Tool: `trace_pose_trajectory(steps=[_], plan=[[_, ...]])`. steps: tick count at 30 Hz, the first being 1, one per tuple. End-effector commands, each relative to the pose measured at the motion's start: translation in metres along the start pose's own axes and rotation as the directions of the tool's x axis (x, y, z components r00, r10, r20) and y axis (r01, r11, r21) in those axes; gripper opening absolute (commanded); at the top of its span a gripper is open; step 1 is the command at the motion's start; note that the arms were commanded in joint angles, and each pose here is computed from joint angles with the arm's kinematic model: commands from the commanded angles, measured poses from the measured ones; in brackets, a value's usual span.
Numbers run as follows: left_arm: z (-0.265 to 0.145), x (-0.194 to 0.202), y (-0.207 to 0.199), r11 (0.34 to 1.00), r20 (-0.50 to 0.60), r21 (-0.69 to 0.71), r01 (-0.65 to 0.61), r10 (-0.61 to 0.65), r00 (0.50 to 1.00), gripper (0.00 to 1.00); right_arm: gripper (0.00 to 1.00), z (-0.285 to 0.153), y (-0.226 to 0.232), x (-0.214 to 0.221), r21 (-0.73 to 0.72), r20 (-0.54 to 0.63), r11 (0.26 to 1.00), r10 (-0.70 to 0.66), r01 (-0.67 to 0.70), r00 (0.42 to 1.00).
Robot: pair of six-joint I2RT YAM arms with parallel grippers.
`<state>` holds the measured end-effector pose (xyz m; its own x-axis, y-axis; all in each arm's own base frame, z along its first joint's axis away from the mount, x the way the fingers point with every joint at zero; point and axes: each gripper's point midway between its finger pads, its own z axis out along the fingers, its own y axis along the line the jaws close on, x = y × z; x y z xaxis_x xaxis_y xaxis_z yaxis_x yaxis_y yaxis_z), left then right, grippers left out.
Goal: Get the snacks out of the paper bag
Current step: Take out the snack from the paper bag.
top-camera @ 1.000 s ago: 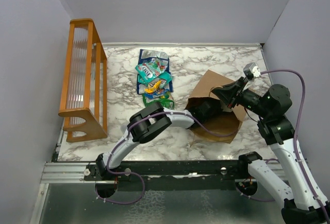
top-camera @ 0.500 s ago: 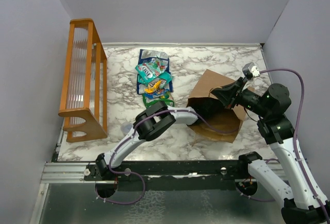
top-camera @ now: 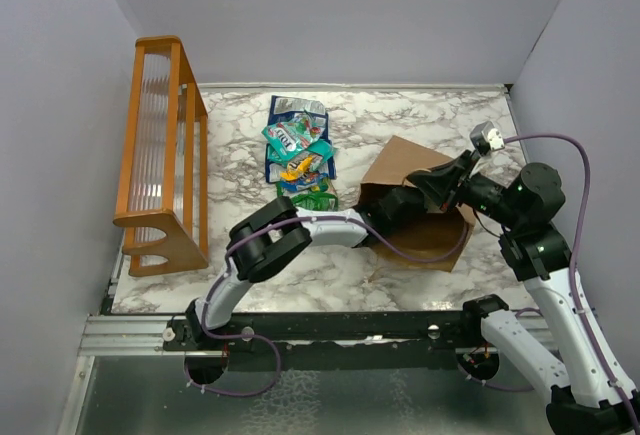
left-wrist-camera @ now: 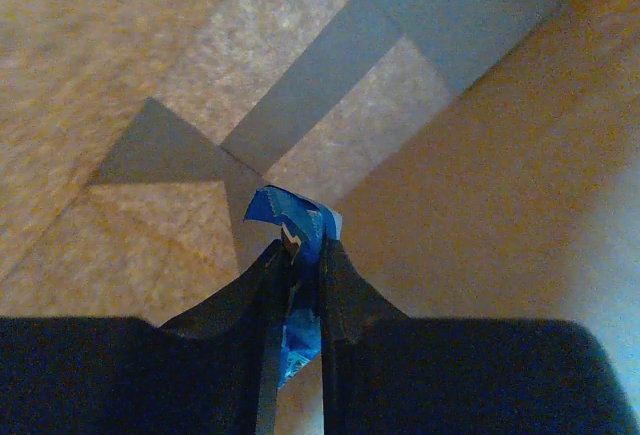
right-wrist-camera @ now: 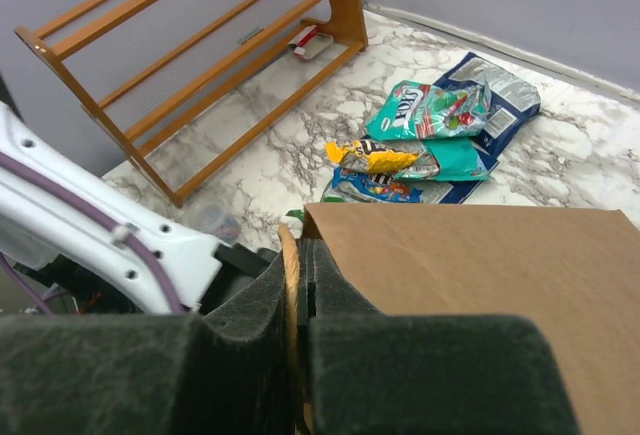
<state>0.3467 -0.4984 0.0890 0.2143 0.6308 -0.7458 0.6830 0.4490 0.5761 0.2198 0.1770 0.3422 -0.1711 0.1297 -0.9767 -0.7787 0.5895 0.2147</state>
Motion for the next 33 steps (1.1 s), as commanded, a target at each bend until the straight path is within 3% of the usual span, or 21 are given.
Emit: trace_pose_trajectory(steps=[1, 14, 21, 27, 33], plan=[[-0.043, -0.059, 0.0, 0.992, 0.112, 0.065, 0.107, -0.114, 0.987, 0.04, 0.01, -0.004, 0.0, -0.019, 0.028, 0.046, 0.998, -0.051, 0.049, 0.998], [-0.15, -0.067, -0.046, 0.95, 0.086, 0.28, 0.138, -0.167, 0.982, 0.05, 0.02, -0.006, -0.019, -0.029, 0.145, 0.102, 0.988, -0.077, 0.062, 0.992], [-0.191, -0.056, -0.03, 0.937, 0.052, 0.262, 0.231, -0.253, 0.966, 0.05, 0.02, -0.004, -0.02, -0.026, 0.139, 0.094, 0.988, -0.076, 0.062, 0.993], [-0.232, -0.071, 0.003, 0.914, 0.072, 0.237, 0.33, -0.355, 0.932, 0.05, 0.02, -0.005, -0.023, -0.026, 0.156, 0.086, 0.985, -0.083, 0.069, 0.993], [-0.294, -0.092, 0.081, 0.913, 0.19, 0.098, 0.396, -0.407, 0.893, 0.06, 0.02, -0.003, -0.028, -0.02, 0.171, 0.078, 0.983, -0.076, 0.062, 0.994]])
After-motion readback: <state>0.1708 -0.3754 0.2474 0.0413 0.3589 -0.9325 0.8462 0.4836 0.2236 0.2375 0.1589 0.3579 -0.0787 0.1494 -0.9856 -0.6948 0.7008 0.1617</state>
